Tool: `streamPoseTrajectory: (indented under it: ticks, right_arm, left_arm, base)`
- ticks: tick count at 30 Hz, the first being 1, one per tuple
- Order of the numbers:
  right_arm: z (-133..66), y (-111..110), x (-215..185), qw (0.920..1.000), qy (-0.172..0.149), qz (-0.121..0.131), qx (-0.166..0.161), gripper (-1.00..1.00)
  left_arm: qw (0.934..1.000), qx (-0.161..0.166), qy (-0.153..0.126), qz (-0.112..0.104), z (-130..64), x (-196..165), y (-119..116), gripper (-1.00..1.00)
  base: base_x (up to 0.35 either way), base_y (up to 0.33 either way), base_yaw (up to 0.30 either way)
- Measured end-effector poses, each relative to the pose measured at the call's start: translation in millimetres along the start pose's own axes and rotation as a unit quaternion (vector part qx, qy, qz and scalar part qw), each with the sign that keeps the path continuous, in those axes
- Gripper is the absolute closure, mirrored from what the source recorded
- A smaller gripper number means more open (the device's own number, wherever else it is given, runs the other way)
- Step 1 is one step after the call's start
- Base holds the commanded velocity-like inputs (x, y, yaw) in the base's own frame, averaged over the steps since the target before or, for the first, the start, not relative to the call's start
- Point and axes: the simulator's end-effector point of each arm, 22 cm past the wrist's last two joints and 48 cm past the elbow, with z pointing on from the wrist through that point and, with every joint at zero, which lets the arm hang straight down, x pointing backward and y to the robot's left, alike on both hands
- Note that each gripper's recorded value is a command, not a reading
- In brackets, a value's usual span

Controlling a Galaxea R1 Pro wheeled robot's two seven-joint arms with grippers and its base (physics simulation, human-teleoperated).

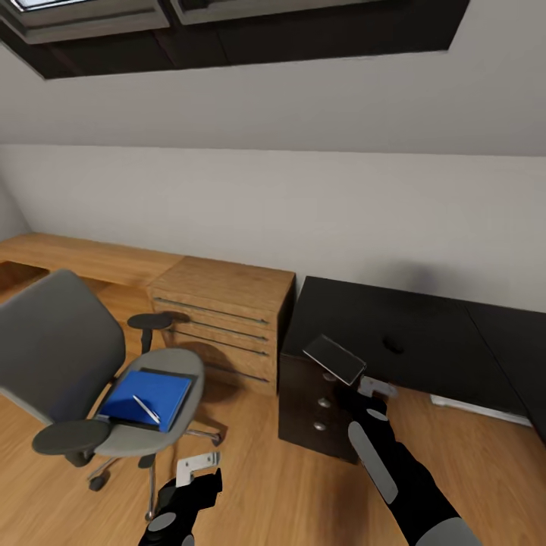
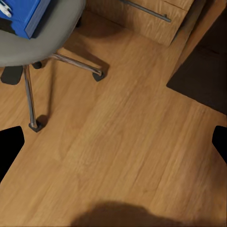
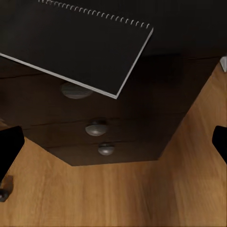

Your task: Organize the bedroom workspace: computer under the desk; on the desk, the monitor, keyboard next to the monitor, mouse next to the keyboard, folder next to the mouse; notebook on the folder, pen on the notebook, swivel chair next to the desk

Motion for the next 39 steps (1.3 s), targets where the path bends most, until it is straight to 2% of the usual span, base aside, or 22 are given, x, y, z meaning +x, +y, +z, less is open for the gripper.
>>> streamPoseTrajectory:
  ticks: [8, 19, 27, 34, 39]
  right_arm:
    - [0.3, -1, -1, 1.0000, -0.001, 0.000, 0.001, -1.00]
    - [2.0, -10, -5, 0.9999, -0.007, -0.008, 0.007, -1.00]
    - [10.7, -52, -19, 0.9987, -0.022, -0.030, 0.034, -1.00]
    - [13.4, -66, -25, 0.9981, -0.027, -0.039, 0.041, -1.00]
    - [17.0, -73, -27, 0.9979, -0.027, -0.048, 0.034, -1.00]
  left_arm:
    - [0.9998, 0.015, -0.002, 0.014, -3.2, 1, -16, -1.00]
    - [0.9998, 0.014, -0.005, 0.015, -3.5, -1, -14, -1.00]
    - [0.9998, 0.015, -0.008, 0.014, -4.3, -4, -15, -1.00]
    - [0.9998, 0.015, -0.008, 0.013, -4.3, -5, -14, -1.00]
    - [0.9998, 0.014, -0.009, 0.014, -4.2, -5, -14, -1.00]
  base:
    - [0.327, -0.105, 0.000]
    - [0.325, -0.134, 0.000]
    - [0.285, -0.207, 0.000]
    - [0.260, -0.241, 0.000]
    - [0.253, -0.209, 0.000]
